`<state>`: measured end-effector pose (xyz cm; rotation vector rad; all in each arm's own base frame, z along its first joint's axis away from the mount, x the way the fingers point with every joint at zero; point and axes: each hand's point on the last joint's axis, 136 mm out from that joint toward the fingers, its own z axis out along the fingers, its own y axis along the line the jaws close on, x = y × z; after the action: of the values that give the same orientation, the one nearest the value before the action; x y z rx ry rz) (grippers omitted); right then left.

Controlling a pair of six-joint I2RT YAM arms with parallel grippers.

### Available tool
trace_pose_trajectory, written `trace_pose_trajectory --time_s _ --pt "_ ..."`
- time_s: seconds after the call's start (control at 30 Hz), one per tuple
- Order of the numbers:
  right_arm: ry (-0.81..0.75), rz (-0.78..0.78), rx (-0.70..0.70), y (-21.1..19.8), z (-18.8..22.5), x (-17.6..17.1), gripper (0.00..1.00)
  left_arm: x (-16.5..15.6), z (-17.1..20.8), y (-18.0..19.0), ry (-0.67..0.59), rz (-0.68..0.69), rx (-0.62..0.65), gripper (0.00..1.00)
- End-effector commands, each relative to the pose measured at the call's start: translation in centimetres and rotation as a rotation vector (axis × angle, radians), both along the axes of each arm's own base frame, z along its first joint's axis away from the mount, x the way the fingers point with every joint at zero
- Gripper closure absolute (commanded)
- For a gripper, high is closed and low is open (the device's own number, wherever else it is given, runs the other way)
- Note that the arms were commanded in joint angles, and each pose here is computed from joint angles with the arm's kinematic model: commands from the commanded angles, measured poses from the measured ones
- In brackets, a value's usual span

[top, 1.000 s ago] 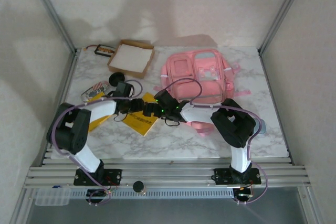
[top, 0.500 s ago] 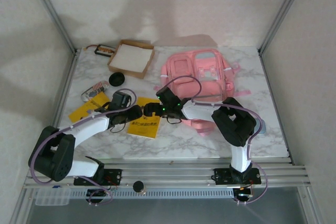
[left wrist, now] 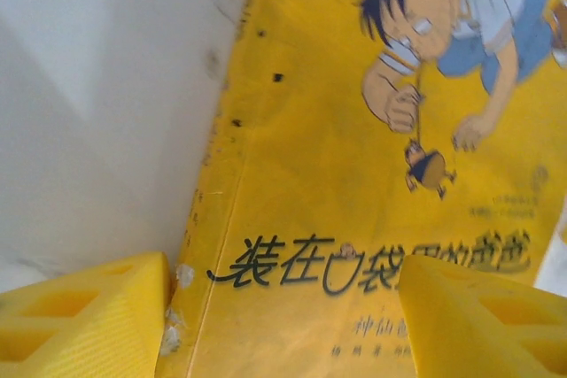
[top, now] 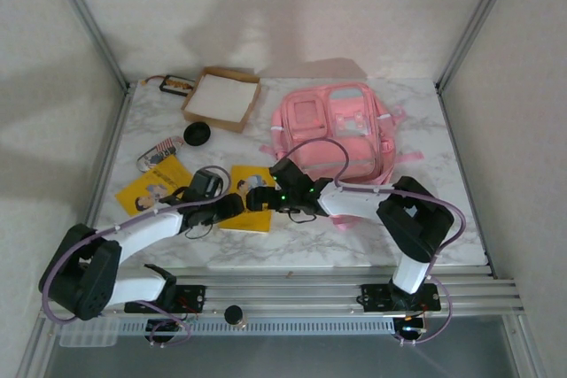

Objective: Pack the student bag
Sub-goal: Rotate the book at the center of the table, then pick up the book from the center of the table.

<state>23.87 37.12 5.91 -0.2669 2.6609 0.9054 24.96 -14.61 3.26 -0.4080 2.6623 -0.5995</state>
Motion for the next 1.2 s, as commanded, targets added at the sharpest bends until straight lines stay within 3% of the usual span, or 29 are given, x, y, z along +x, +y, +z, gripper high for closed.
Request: trace_pose_trajectory --time_s 0.0,0.1,0.23,0.43,0.6,1.17 --pt "-0.015 0.012 0.009 -0.6 1.0 -0.6 0.03 -1.1 1.0 -1.7 0.002 0.008 -0.104 0.31" --pt "-0.001 0.016 -0.018 -0.7 0.7 -0.6 0.05 -1.1 1.7 -1.6 -0.021 0.023 -0.114 0.31" --pt "0.034 -0.005 -0.038 -0.6 -0.2 -0.6 0.15 -0.7 1.8 0.2 -0.042 0.062 -0.012 0.32" --pt "0.0 -0.072 -0.129 -1.8 -1.7 0.2 0.18 -1.4 0.3 0.0 -0.001 0.028 0.0 0.33" --pt "0.044 -0.034 -0.093 -0.5 -2.7 -0.4 0.19 -1.7 -0.2 -1.5 0.018 -0.037 -0.047 0.34" --pt "0.046 0.037 0.122 2.9 1.9 -0.8 0.32 -2.3 -0.9 -2.0 0.026 -0.062 -0.053 0.35"
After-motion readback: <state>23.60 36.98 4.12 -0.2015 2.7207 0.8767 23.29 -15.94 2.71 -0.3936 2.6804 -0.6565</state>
